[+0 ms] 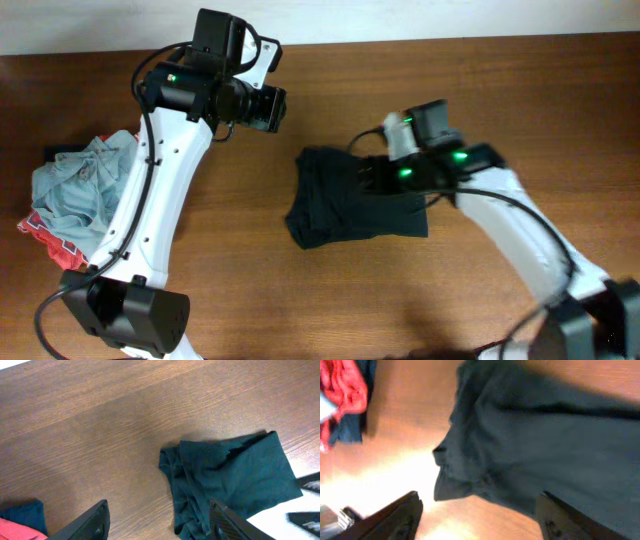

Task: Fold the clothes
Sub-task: 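Press the folded shirt flat with the right gripper and lift left gripper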

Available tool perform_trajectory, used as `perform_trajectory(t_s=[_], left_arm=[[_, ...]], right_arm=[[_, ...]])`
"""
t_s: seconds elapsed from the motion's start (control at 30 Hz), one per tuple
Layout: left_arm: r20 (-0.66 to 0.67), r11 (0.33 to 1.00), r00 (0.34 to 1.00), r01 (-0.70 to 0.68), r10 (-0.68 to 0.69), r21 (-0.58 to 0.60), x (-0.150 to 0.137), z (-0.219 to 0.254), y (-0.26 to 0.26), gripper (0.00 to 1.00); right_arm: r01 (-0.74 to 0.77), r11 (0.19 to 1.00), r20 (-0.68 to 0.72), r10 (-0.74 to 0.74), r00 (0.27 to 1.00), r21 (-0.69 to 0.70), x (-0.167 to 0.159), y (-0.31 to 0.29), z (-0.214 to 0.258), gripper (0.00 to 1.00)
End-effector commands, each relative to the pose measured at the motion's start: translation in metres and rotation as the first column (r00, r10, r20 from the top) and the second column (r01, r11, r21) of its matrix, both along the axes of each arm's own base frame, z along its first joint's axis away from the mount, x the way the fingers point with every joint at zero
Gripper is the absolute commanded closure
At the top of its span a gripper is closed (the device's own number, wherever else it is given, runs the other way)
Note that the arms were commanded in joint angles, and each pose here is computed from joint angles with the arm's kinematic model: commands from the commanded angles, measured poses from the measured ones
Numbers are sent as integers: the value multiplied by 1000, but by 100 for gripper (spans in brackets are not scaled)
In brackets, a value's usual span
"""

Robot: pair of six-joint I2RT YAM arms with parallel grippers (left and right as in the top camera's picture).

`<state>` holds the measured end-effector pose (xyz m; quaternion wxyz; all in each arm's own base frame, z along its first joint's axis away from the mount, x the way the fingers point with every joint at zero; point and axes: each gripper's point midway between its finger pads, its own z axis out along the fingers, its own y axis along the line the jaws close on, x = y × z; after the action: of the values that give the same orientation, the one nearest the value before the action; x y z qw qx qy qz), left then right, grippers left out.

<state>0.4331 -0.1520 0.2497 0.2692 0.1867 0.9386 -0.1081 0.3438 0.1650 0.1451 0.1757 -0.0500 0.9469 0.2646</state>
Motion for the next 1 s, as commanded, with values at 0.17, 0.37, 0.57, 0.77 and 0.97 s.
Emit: perform_trajectory(t_s=[0.17, 0.37, 0.57, 0.77, 0.97], left_arm=[[-22, 997, 997, 71, -71, -7, -5, -19, -24, 34], [-39, 993, 993, 115, -115, -3, -2, -37, -47, 34], [-88, 989, 985, 148, -147, 9, -4, -62, -64, 34], [-128, 995, 986, 103, -102, 0, -3, -74, -65, 28], [-155, 997, 985, 76, -78, -16, -3, -81, -69, 28]], right_arm=[[183, 981, 13, -182, 983, -60, 9, -93, 9, 10], [248, 966, -18, -250, 968, -79, 5, -126, 4, 4], [271, 959, -33, -274, 961, -84, 2, -136, 3, 1], [266, 960, -30, -269, 963, -89, 2, -136, 2, 1], [237, 960, -57, -247, 967, -146, 4, -143, -18, 1]])
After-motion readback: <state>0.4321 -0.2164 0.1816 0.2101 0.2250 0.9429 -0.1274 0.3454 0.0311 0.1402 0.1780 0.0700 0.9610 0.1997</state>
